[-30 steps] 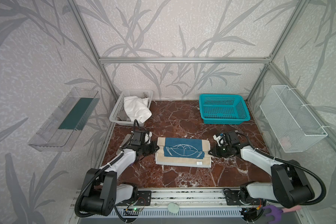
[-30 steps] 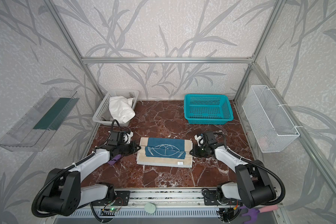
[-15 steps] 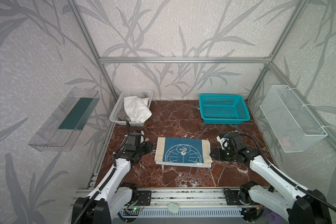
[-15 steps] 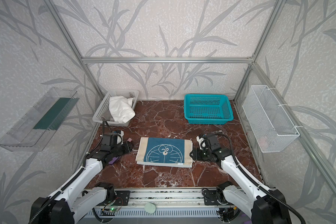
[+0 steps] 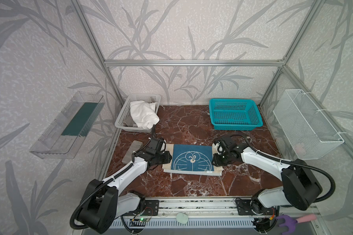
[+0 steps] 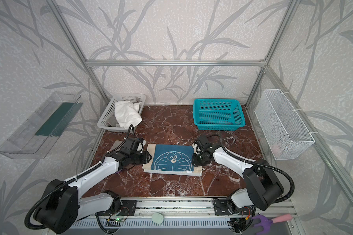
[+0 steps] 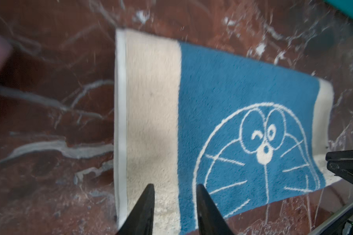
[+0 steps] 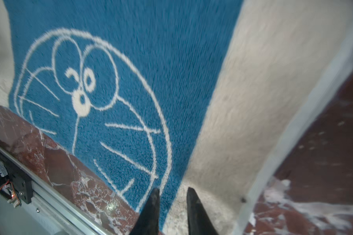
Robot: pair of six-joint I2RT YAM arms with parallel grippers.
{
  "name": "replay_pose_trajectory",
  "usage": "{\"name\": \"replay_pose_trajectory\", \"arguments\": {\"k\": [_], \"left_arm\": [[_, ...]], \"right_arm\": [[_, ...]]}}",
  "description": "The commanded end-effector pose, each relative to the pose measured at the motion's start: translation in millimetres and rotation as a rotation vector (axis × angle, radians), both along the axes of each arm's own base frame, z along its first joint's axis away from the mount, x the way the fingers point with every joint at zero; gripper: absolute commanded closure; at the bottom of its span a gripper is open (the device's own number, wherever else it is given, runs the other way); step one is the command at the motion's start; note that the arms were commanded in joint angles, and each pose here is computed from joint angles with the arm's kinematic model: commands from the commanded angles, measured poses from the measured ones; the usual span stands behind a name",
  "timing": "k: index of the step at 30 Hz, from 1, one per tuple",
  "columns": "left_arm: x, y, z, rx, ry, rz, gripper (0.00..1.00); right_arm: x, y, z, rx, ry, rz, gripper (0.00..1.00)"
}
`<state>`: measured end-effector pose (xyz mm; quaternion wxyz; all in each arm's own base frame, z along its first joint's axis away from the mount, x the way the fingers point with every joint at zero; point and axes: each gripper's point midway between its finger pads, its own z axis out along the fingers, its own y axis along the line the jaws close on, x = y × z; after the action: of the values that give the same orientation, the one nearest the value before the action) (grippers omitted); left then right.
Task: Fold and stack the towels
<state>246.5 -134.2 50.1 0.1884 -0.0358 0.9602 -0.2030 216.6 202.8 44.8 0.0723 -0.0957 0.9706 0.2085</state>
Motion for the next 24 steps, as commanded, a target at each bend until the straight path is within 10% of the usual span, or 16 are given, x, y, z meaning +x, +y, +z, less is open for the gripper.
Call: {"name": "replay_pose_trajectory", "arguments": {"k": [1,8,15,24], "left_arm": [[-28.4,13.5,-30.6,0.045,0.112,0.038,0.64],[-46.3,34.3,-23.4,0.119,0.136,0.092,0.64],[-6.6,11.5,43.0,0.055,-0.059,0.058,0.64],[36.5,-145.5,66.3,-0.15,-0.057,-0.249,0.65]], "right_arm": [[-17.5,-7.7,-14.6,-0.018,0.044,-0.024,0.86],[-21.1,-16.9,1.6,-0.001,-0.038,-0.039,0.84],[6.7,-46.0,40.2,0.014,-0.184,-0.199,0.5],[36.9,-75.0,31.1,0.27,-0.048,-0.453,0.3]]}}
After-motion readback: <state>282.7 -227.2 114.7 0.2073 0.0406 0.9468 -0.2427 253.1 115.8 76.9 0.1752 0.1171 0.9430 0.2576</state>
